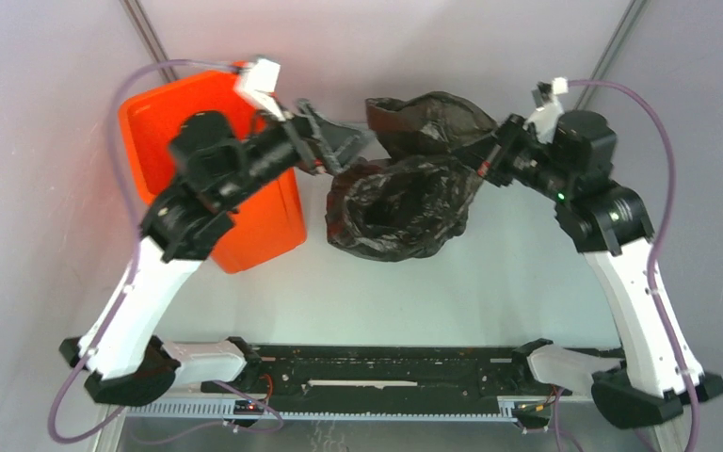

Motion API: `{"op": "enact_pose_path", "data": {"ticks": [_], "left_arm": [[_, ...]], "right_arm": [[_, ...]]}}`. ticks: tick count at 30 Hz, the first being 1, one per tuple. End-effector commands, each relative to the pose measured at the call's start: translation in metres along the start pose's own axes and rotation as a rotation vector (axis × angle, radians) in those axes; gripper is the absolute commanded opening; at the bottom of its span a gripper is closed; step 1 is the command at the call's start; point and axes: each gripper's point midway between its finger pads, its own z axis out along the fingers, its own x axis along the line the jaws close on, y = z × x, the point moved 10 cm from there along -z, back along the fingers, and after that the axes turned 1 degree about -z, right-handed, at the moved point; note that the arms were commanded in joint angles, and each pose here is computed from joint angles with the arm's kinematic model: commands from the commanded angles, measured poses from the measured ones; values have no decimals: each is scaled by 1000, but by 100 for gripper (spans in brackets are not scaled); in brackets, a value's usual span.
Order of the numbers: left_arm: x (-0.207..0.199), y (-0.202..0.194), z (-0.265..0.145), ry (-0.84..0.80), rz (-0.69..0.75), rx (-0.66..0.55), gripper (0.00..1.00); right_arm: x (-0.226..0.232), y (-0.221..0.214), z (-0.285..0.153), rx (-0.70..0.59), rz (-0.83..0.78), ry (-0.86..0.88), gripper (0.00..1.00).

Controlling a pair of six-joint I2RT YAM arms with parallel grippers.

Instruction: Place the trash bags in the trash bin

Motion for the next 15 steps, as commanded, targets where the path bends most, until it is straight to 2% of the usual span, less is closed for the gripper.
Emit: {"op": "enact_pose_path", "data": {"ticks": [1, 6, 8, 11, 15], "left_arm": [[33, 34, -48, 349, 158, -139, 91], [44, 42, -36, 459, 160, -136, 90], [59, 38, -26, 587, 148, -142, 95], [84, 32, -8, 780, 150, -156, 98], [107, 29, 27, 906, 186, -92, 100]], "right_arm": [[-5, 4, -42, -91, -76, -3, 0], [-2, 6, -74, -168, -71, -9, 0], [0, 2, -82, -177, -63, -2, 0], [0, -6, -90, -159, -49, -1, 0], [2, -14, -105, -127, -61, -31, 0]]}}
